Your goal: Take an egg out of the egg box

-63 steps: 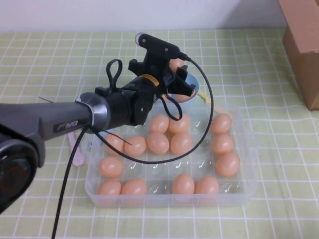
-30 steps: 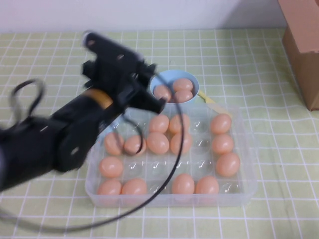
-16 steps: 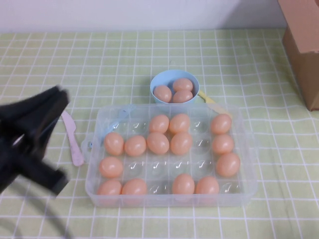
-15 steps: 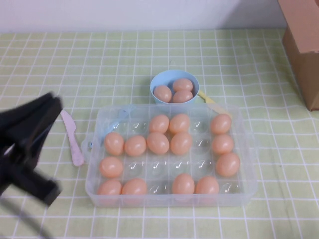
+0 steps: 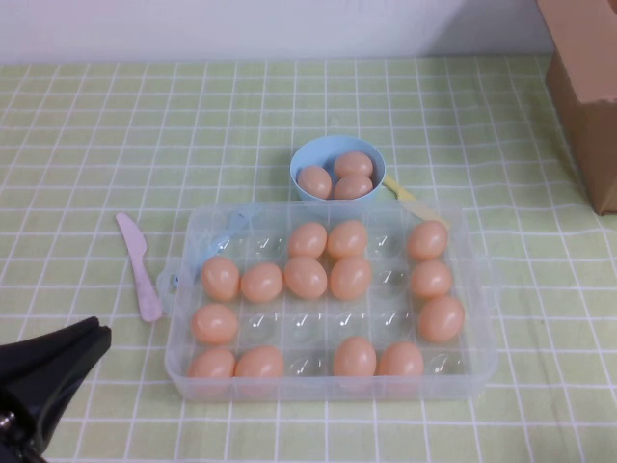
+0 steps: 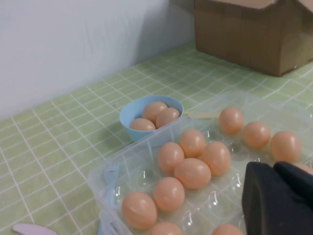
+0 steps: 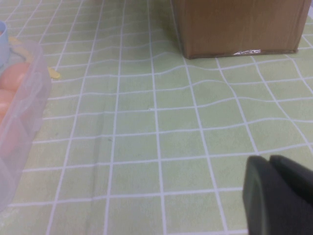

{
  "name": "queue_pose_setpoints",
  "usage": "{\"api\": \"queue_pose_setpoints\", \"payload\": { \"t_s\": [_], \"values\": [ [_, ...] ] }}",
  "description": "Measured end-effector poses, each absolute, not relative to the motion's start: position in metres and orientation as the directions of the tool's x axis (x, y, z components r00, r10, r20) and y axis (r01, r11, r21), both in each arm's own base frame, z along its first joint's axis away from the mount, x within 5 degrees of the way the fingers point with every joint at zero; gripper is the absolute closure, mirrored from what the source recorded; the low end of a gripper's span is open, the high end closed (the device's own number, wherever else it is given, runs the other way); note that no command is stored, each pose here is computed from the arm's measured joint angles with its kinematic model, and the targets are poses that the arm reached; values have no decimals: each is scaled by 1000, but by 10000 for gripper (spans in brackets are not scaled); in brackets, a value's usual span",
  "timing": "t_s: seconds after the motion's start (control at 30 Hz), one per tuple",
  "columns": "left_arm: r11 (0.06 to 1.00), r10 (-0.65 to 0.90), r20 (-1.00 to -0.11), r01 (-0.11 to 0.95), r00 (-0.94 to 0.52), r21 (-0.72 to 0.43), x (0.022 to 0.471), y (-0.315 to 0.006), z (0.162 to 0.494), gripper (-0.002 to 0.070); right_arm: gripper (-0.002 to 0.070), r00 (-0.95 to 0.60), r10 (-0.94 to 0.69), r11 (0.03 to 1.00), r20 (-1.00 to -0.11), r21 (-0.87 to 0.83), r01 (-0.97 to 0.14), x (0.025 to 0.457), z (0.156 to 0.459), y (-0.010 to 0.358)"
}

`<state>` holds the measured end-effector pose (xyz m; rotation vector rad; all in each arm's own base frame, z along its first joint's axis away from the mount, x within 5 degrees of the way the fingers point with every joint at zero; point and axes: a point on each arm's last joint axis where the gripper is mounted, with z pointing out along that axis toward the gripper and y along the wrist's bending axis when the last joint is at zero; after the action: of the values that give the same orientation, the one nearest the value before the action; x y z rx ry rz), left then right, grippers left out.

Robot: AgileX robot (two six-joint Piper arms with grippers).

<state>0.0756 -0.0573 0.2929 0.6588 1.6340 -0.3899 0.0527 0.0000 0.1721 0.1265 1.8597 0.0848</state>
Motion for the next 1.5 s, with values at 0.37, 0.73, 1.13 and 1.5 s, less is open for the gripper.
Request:
{"api": "queue_pose_setpoints", "payload": {
  "t_s": [0.37,0.73,1.13,1.5],
  "values": [
    [787,194,-979,607,-69,113,76,-56,293,677,695,-285,131,991,-950,123,44,53,172,0],
    [878,131,-991,468,-36,99,75,-39,235,677,695,-285,131,991,-950,123,44,53,172,0],
    [975,107,-992,200,-67,91,53,-10,206,677,695,-285,131,991,-950,123,44,53,172,0],
    [998,67,-983,3,-172,67,55,0,183,678,695,-287,131,991,-949,123,44,53,172,0]
  ]
}}
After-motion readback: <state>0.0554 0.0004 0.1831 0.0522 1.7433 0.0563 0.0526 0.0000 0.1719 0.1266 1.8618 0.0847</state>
